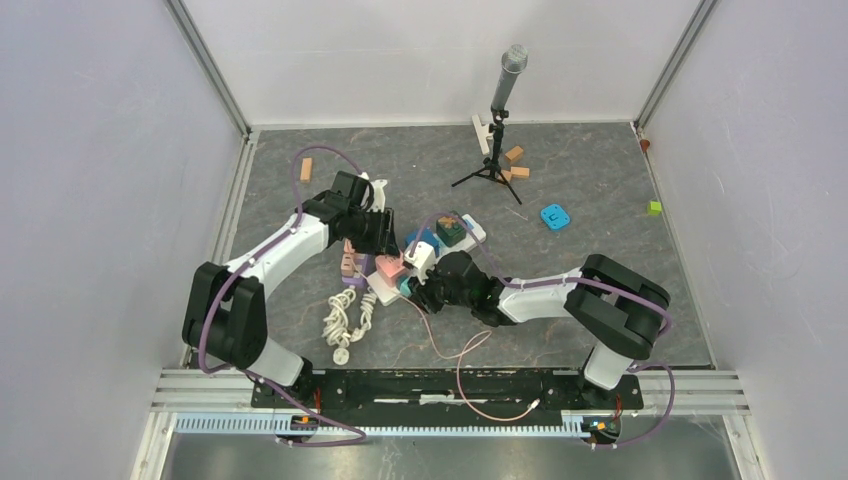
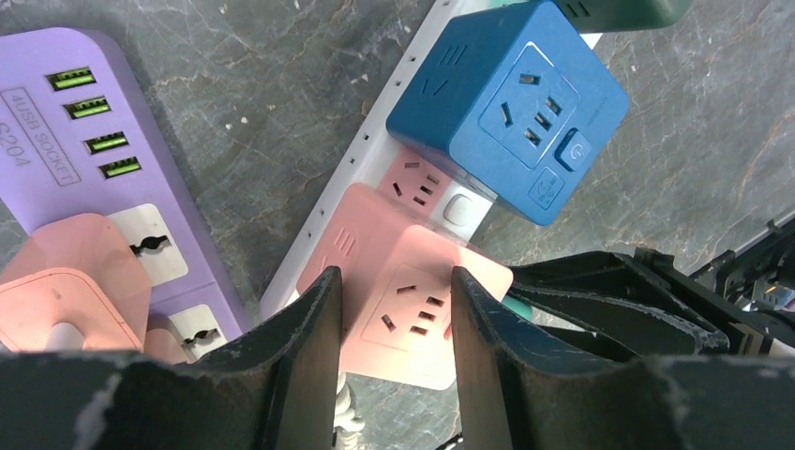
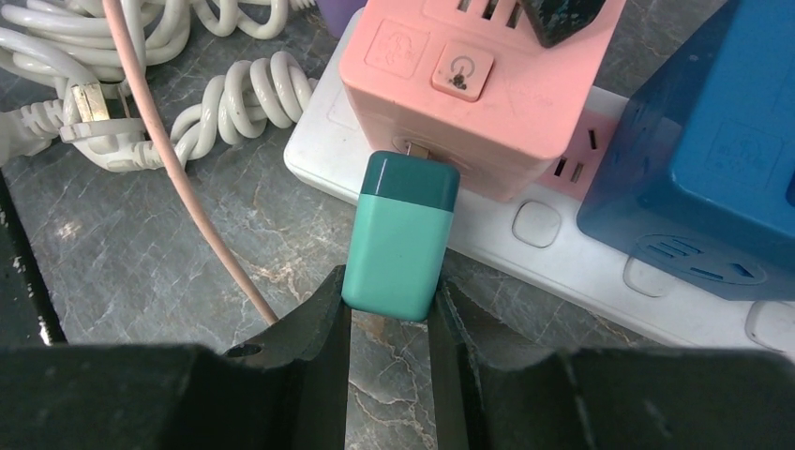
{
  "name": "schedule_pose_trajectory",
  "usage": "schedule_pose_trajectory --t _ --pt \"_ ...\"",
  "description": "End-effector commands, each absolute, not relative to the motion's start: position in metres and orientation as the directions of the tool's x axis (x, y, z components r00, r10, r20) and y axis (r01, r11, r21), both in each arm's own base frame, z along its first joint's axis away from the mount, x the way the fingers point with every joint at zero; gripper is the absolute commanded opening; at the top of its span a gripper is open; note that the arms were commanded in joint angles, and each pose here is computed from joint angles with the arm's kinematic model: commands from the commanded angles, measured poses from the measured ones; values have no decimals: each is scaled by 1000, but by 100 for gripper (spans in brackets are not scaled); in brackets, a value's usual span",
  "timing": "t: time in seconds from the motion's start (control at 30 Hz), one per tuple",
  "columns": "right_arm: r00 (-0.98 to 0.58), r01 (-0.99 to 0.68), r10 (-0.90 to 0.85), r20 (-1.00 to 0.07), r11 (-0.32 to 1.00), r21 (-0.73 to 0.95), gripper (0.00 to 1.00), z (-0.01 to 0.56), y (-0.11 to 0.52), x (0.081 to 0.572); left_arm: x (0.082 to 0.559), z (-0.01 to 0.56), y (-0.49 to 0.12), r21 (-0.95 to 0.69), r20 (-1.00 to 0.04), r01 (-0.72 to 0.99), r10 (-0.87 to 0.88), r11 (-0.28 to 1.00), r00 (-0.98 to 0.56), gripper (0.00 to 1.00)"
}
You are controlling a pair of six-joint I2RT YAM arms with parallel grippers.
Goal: Insert the plug
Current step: Insert the plug into the socket.
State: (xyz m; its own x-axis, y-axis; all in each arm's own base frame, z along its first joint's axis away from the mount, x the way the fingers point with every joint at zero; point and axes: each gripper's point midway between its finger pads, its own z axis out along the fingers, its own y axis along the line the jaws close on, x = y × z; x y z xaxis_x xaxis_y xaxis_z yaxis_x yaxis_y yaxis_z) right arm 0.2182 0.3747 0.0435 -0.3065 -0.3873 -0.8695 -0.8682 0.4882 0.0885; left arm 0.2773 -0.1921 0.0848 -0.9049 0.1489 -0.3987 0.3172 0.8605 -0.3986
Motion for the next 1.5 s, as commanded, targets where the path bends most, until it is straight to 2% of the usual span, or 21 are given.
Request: schedule_pose_trajectory --t 0.0,0.17,0.4,0.47,0.97,1.17,1.47 --pt "-188 -760 -182 -965 649 26 0 112 393 282 178 31 -195 -462 22 202 239 863 -971 2" --pt "-155 -778 -158 -975 628 22 1 125 393 278 181 26 -192 -437 31 189 225 879 -974 2" --pt "-119 -729 -144 -982 684 -12 3 138 375 284 188 26 -197 -440 37 173 210 881 -977 2" --pt "-121 -707 -154 -981 706 -23 0 138 370 287 191 29 -201 -451 32 174 211 875 -977 2" --pt "-137 -520 -279 -950 837 -171 0 122 327 309 200 33 -237 -539 54 139 198 831 -979 2" --pt "-158 -528 -217 -963 843 -103 0 120 337 307 201 27 -239 -533 69 116 179 838 -981 2" --pt "-177 -443 -120 -977 896 -29 0 126 340 321 198 22 -238 -531 86 110 183 840 -979 2"
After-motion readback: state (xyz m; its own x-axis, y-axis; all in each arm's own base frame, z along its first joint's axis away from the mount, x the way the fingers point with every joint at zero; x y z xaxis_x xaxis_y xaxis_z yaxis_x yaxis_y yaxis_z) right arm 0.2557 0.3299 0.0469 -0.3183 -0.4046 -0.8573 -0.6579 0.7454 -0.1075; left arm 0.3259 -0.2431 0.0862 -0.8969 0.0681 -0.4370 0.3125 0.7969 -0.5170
